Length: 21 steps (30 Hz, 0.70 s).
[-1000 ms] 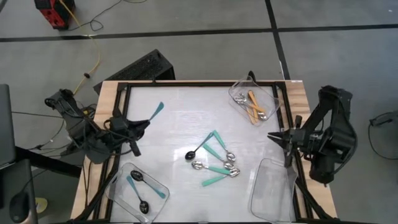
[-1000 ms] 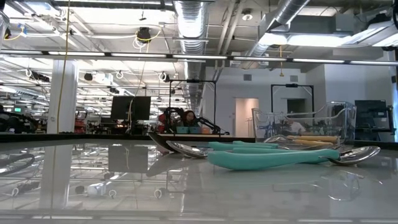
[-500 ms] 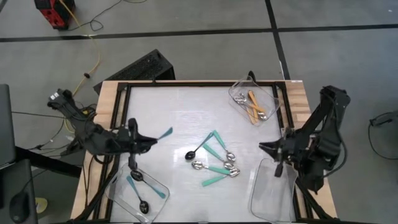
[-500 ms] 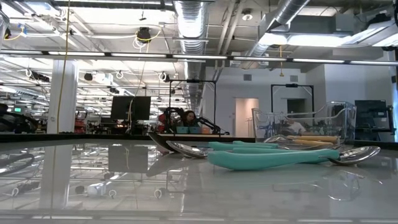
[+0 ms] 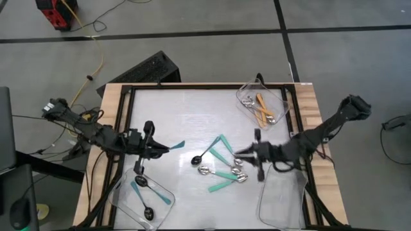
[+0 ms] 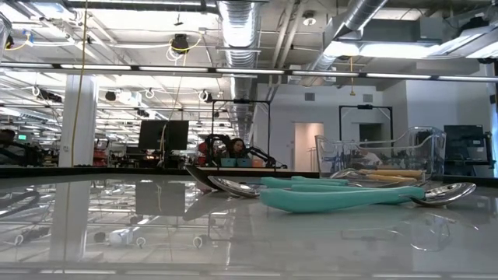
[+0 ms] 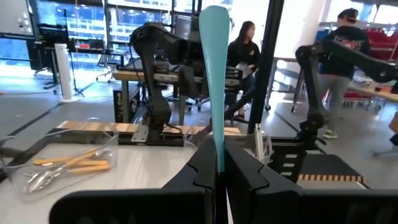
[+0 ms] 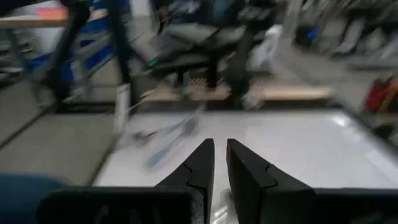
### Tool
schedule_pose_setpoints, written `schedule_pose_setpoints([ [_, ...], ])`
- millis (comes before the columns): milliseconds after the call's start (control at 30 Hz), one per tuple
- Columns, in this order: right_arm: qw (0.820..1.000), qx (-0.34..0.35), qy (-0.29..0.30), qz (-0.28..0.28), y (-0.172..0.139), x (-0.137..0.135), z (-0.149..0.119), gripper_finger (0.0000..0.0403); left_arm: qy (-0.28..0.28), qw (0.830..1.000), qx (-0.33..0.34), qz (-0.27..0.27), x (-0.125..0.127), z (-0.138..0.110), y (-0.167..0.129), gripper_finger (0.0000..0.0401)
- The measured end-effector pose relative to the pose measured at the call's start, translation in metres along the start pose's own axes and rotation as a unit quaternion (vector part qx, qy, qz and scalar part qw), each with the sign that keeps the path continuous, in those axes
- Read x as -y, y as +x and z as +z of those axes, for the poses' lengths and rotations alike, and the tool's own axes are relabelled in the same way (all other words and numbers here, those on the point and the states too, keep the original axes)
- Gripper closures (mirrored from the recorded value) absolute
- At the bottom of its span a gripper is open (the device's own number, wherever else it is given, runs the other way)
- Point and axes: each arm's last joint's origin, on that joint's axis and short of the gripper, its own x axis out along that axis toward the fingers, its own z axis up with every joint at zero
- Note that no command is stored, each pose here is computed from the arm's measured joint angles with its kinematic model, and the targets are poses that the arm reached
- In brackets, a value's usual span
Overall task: Sort silverware by color (type)
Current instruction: Put the blue spoon into the bottom left transparent bin
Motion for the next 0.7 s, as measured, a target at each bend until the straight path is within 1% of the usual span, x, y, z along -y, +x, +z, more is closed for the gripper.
schedule_pose_setpoints([
  [133,0.999,0.024,-0.03,0.024,0.012,0.019,0.001,0.0333,0.011,1.0,-0.006,-0.002,-0.011,-0.001,0.007,0.0401],
  [200,0.998,0.027,-0.034,0.038,0.022,0.028,-0.001,0.0333,0.015,1.0,-0.016,-0.01,-0.017,-0.003,0.012,0.0401],
  [300,0.998,0.017,-0.027,0.051,0.031,0.043,-0.005,0.0332,0.017,0.999,-0.024,-0.023,-0.027,-0.005,0.018,0.0401],
  [400,0.999,0.021,0.004,0.03,0.046,0.061,-0.006,0.0327,0.023,0.999,-0.025,-0.017,-0.036,-0.006,0.025,0.0401],
  [467,1.0,-0.006,0.003,0.026,0.055,0.068,-0.016,0.0318,0.027,0.999,-0.02,-0.017,-0.04,-0.006,0.03,0.0401],
  [600,0.999,0.003,0.005,0.036,0.075,0.079,-0.025,0.0289,0.043,0.999,-0.018,-0.011,-0.044,-0.009,0.037,0.0401],
  [667,0.999,0.009,0.003,0.033,0.084,0.081,-0.03,0.0274,0.044,0.999,-0.013,0.0,-0.047,-0.019,0.038,0.0401],
  [700,1.0,0.009,-0.001,0.029,0.087,0.082,-0.033,0.0265,0.043,0.999,0.001,0.005,-0.048,-0.023,0.037,0.0401],
])
